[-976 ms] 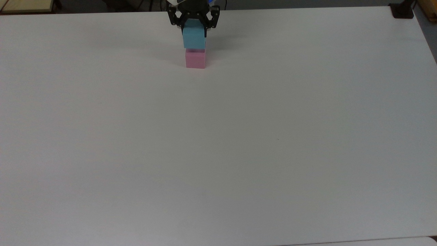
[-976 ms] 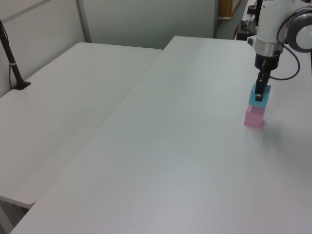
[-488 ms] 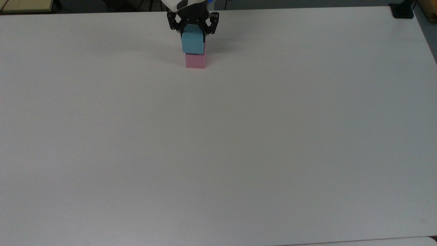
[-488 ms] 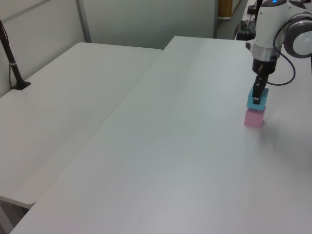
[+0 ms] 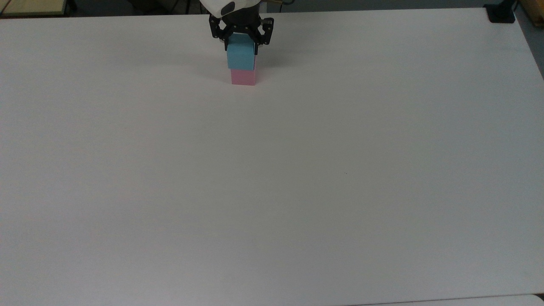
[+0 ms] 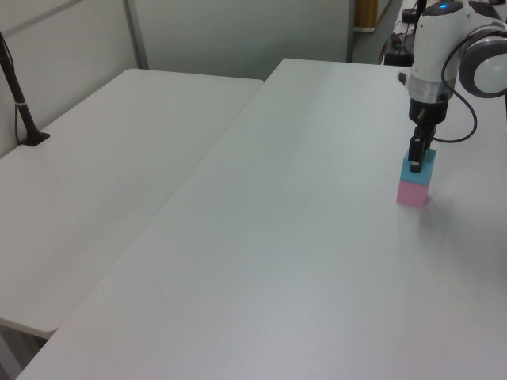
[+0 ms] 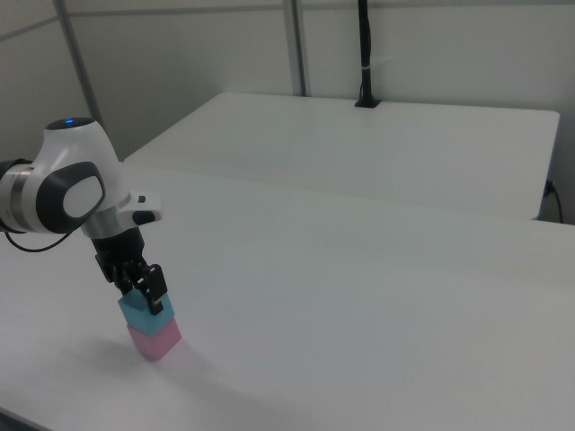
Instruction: Put blue cube on pink cube
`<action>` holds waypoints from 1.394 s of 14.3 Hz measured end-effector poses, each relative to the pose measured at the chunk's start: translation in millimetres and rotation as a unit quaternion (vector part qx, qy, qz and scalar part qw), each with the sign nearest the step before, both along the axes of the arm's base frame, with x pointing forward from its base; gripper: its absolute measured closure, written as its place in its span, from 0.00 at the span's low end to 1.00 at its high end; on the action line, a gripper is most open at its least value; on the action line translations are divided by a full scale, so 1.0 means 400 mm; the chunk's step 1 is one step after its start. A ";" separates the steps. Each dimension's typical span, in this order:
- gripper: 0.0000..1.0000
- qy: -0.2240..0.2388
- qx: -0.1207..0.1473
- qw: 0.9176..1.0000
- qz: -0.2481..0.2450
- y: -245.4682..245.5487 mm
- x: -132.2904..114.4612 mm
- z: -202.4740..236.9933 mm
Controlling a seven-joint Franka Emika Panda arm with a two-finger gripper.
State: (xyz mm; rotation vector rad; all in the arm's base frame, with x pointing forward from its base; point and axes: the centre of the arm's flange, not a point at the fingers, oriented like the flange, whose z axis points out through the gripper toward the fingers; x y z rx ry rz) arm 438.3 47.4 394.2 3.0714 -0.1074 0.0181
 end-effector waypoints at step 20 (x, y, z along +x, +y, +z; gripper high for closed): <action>0.00 0.043 0.002 0.999 -0.005 -0.013 0.194 0.561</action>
